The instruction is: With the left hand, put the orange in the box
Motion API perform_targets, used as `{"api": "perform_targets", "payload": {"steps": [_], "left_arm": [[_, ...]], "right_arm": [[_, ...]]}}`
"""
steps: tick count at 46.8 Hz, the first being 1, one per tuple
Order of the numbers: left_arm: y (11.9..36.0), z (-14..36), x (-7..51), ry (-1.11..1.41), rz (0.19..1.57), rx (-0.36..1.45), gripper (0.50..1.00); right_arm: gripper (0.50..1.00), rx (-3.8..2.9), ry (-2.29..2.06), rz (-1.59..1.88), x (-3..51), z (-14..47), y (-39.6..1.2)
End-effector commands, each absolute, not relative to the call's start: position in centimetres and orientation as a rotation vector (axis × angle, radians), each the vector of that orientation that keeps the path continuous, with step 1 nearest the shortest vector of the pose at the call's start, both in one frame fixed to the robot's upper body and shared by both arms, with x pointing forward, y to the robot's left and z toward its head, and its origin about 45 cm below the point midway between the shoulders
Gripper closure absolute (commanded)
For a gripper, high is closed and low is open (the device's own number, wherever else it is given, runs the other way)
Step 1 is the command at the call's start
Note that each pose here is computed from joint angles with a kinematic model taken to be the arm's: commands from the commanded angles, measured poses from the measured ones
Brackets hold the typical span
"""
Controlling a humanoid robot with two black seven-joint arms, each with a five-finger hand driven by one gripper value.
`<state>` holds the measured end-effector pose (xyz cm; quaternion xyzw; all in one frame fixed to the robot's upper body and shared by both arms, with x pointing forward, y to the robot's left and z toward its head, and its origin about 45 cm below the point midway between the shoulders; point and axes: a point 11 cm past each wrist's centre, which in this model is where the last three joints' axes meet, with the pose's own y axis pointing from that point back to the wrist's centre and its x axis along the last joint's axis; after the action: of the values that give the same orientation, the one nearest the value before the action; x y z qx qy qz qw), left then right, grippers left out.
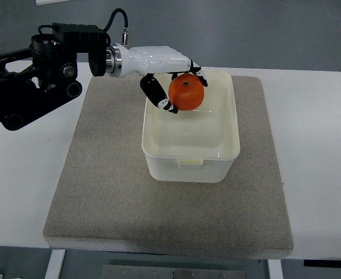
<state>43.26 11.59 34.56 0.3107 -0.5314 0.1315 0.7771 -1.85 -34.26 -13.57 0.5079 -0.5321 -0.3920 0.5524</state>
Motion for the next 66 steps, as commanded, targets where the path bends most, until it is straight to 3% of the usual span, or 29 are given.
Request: {"api": "perform_targets", "payload": {"steps": [1,5,8,11,16,31,41,53,60,66], "left_arm": [[11.0,33.4,43.4,-1.131,0.271,0.684,0.883],[10.9,32.3,43.2,-1.122,0.258,0.691,0.74],[10.7,32.2,43.1,-1.123,0.253,0.69,0.703],[10.8,32.1,43.1,-1.12,0.254,0.691,0.581],[11.1,31.7,43.1,-1.11,0.258,0.697,0.512],[12.1,32.9,43.8,-1.039,0.337,0.646,0.508],[18.1,36.9,46.8,-0.714,0.665,0.429,0.508],[27.1,36.4,50.7,-0.313,1.033,0.241,0.508],[31.6,33.7,51.1,-0.128,1.16,0.172,0.506],[33.5,32.0,50.8,-0.027,1.182,0.13,0.506]], "right_arm": [[0.568,1.201,-1.258,-0.927,-1.8,-13.6,-34.3],[0.568,1.201,-1.258,-0.927,-1.8,-13.6,-34.3],[0.568,1.201,-1.258,-0.927,-1.8,-13.6,-34.3],[0.568,1.201,-1.258,-0.927,-1.8,-13.6,-34.3],[0.57,1.201,-1.258,-0.927,-1.8,-13.6,-34.3],[0.568,1.201,-1.258,-0.927,-1.8,-13.6,-34.3],[0.568,1.201,-1.258,-0.927,-1.8,-13.6,-34.3],[0.568,1.201,-1.258,-0.927,-1.8,-13.6,-34.3],[0.568,1.201,-1.258,-0.927,-1.8,-13.6,-34.3],[0.568,1.201,-1.258,-0.927,-1.8,-13.6,-34.3]]}}
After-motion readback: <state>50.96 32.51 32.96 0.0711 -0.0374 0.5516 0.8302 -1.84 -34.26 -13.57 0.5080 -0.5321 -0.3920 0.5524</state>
